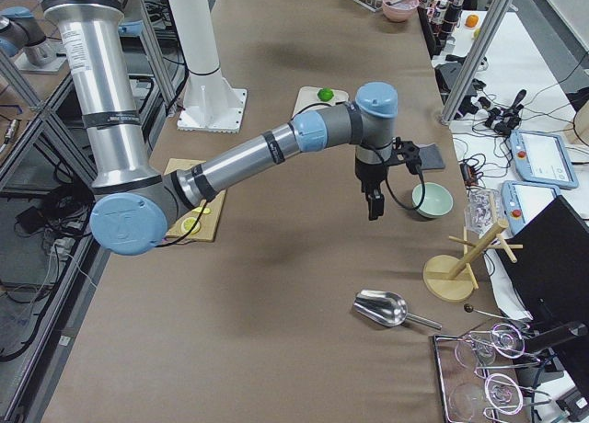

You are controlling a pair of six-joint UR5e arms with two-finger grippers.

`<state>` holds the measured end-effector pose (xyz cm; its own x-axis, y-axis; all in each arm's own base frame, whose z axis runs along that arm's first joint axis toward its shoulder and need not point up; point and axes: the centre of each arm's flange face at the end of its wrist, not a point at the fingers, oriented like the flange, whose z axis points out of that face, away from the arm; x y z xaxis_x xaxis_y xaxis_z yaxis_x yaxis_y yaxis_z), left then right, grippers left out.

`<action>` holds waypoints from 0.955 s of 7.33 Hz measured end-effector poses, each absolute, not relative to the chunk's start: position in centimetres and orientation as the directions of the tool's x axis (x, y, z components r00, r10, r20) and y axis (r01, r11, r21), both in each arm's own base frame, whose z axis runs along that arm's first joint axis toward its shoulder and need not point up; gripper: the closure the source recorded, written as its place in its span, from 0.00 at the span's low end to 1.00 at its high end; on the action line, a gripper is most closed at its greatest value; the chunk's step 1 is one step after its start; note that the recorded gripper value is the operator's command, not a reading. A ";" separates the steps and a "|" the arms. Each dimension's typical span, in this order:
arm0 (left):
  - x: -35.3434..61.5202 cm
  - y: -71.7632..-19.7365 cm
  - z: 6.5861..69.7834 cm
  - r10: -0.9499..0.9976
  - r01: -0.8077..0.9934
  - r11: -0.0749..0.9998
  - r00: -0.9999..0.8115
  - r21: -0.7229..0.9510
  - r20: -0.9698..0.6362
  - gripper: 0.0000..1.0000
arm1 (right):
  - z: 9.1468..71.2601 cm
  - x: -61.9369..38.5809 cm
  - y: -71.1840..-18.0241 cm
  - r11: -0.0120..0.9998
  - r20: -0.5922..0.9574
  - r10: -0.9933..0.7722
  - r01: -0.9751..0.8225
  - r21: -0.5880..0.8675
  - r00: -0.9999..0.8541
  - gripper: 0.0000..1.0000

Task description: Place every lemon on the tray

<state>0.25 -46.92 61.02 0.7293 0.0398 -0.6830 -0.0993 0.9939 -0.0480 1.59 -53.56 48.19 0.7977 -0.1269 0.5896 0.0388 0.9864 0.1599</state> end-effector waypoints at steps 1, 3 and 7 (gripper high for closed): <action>-1.9 -46.3 62.6 0.036 -0.093 0.995 0.727 -0.047 -0.686 0.02 | 51.8 3.7 -51.2 0.993 0.591 -0.098 0.038 0.114 0.801 0.00; -5.9 -45.4 65.7 0.006 -0.066 0.996 0.724 -0.060 -0.690 0.02 | 55.9 5.5 -48.3 0.999 0.602 -0.039 0.019 0.039 0.798 0.00; -7.6 -45.2 67.8 -0.050 -0.030 0.994 0.724 -0.104 -0.688 0.02 | 59.1 6.0 -46.8 0.999 0.655 0.040 -0.013 -0.046 0.755 0.00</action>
<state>-7.57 -45.22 67.75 0.7236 -0.0504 -0.6884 -0.0296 0.9941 -0.1039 6.00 -46.82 59.05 0.7549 0.0400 0.6546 -0.0131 0.9989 -0.0458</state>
